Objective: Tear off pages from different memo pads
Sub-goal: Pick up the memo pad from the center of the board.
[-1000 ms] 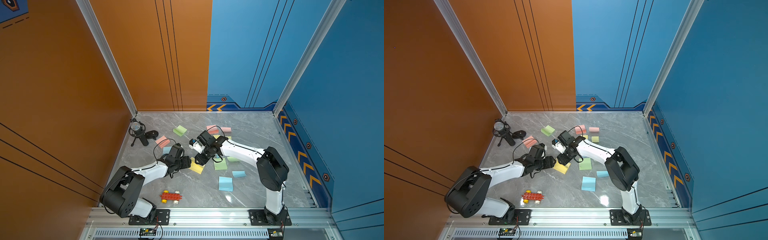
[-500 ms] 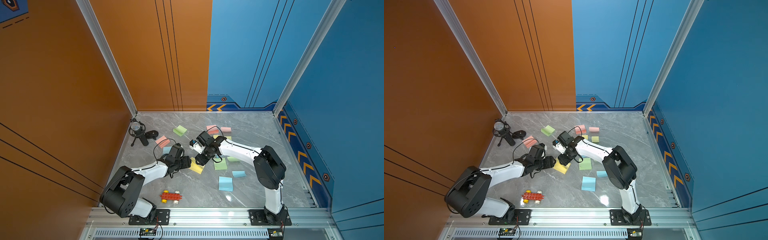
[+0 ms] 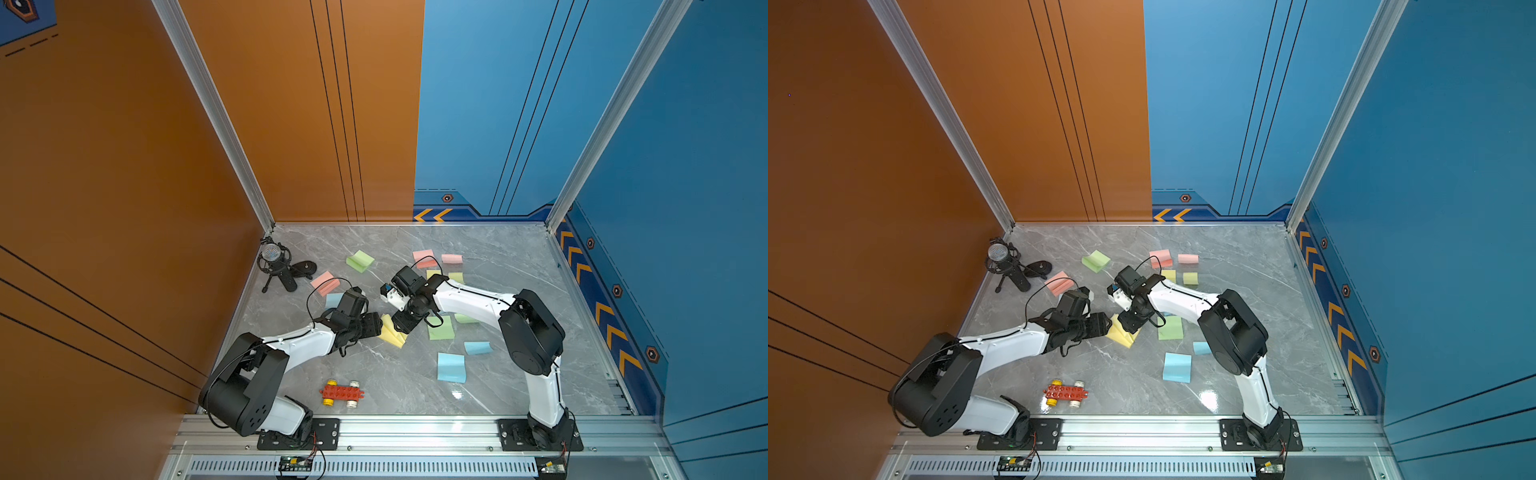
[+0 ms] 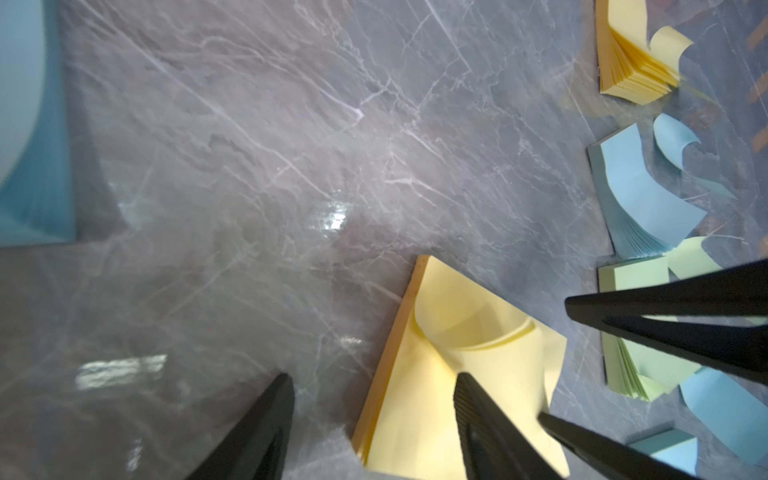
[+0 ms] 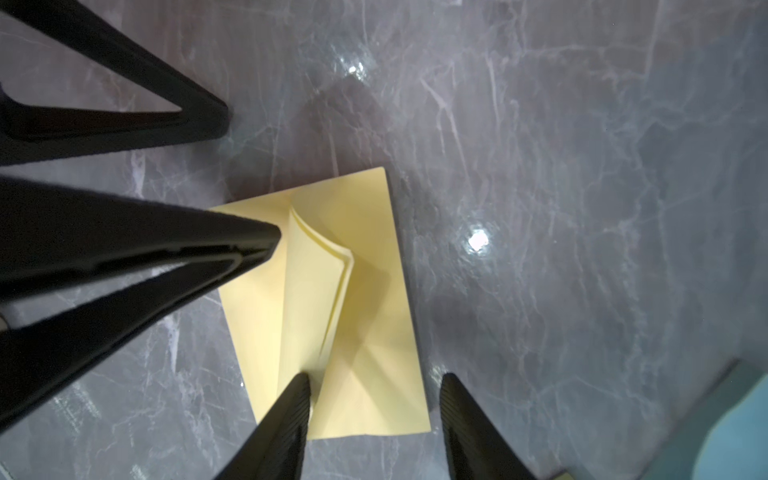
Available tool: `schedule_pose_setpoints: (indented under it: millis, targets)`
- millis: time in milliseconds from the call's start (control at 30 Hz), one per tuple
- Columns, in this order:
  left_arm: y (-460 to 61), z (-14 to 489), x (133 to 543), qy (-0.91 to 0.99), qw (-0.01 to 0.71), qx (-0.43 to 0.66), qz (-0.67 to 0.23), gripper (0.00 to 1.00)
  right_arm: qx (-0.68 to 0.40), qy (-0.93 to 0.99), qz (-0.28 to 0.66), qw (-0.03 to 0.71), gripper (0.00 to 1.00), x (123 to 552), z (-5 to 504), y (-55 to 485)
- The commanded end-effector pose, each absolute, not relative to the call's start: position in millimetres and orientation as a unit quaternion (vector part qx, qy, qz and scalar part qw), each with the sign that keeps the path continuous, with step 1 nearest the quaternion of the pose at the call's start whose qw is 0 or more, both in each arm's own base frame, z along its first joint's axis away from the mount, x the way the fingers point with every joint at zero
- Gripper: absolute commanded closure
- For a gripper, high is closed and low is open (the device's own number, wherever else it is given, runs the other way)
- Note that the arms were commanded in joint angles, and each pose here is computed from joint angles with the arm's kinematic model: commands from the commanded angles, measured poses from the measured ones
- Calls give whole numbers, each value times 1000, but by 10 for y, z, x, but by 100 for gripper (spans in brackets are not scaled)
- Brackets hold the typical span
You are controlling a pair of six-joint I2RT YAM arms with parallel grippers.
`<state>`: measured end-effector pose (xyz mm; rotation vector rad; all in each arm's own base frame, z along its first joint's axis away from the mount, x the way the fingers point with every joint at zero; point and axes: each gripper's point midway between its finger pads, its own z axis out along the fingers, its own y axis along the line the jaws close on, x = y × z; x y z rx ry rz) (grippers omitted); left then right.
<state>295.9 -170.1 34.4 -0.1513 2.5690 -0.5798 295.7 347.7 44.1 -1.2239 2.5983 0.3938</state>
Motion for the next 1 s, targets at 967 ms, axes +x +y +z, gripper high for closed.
schedule_pose_setpoints:
  millis: [967]
  targets:
    - [-1637, 245, 2830, 950, 232, -57, -203, 34, -427, 886, 136, 118, 41, 2886, 540, 3541]
